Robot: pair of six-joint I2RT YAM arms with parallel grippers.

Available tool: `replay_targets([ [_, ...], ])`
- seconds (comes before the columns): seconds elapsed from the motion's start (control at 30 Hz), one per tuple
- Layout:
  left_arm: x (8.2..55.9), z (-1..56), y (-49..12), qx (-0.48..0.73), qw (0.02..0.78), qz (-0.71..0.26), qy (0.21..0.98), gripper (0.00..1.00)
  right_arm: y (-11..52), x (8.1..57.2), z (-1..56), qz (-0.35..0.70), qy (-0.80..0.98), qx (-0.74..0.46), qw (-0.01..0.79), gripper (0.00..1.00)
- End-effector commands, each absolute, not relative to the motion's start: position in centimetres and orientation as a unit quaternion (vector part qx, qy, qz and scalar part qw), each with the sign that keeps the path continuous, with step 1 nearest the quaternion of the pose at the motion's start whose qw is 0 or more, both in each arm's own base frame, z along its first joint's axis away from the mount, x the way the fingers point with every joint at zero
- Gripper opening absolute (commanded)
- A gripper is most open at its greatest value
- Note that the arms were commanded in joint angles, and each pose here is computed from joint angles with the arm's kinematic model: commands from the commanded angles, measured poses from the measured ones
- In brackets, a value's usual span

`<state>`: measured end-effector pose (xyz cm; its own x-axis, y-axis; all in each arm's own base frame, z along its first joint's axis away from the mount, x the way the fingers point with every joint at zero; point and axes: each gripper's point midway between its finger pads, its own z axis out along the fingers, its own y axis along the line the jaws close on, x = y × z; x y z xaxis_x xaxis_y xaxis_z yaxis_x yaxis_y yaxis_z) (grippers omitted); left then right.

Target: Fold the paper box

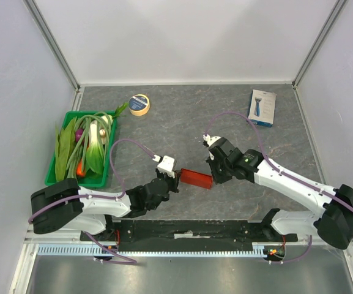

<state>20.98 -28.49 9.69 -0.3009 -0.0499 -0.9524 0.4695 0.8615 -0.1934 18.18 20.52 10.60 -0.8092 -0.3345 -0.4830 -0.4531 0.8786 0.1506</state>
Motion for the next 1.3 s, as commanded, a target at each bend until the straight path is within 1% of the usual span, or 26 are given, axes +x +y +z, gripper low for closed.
replay_targets([
  [0.0,19.8,6.1,-27.4,0.188,0.539,-0.176,0.802,0.02,23.7,18.7,12.6,0.199,0.938,-0.158,0.235,0.0],
  [0.23,19.5,6.1,-27.5,0.193,0.539,-0.176,0.801,0.02,24.3,19.4,12.9,0.226,0.938,-0.105,0.243,0.0],
  [0.3,19.4,6.0,-27.5,0.194,0.538,-0.176,0.801,0.02,24.4,19.6,13.6,0.249,0.932,-0.091,0.249,0.0],
  [0.73,19.5,5.7,-27.4,0.199,0.54,-0.167,0.801,0.02,23.1,20.7,14.3,0.294,0.917,-0.011,0.272,0.0],
  [0.9,19.5,5.6,-27.4,0.198,0.539,-0.167,0.802,0.02,22.8,20.4,13.6,0.313,0.913,0.017,0.261,0.0],
  [1.03,19.5,5.7,-27.5,0.199,0.539,-0.169,0.801,0.02,23.4,20.6,13.9,0.363,0.895,0.042,0.258,0.0],
  [1.27,19.4,5.8,-27.7,0.2,0.54,-0.172,0.799,0.02,23.6,20.5,12.7,0.385,0.887,0.073,0.244,0.0],
])
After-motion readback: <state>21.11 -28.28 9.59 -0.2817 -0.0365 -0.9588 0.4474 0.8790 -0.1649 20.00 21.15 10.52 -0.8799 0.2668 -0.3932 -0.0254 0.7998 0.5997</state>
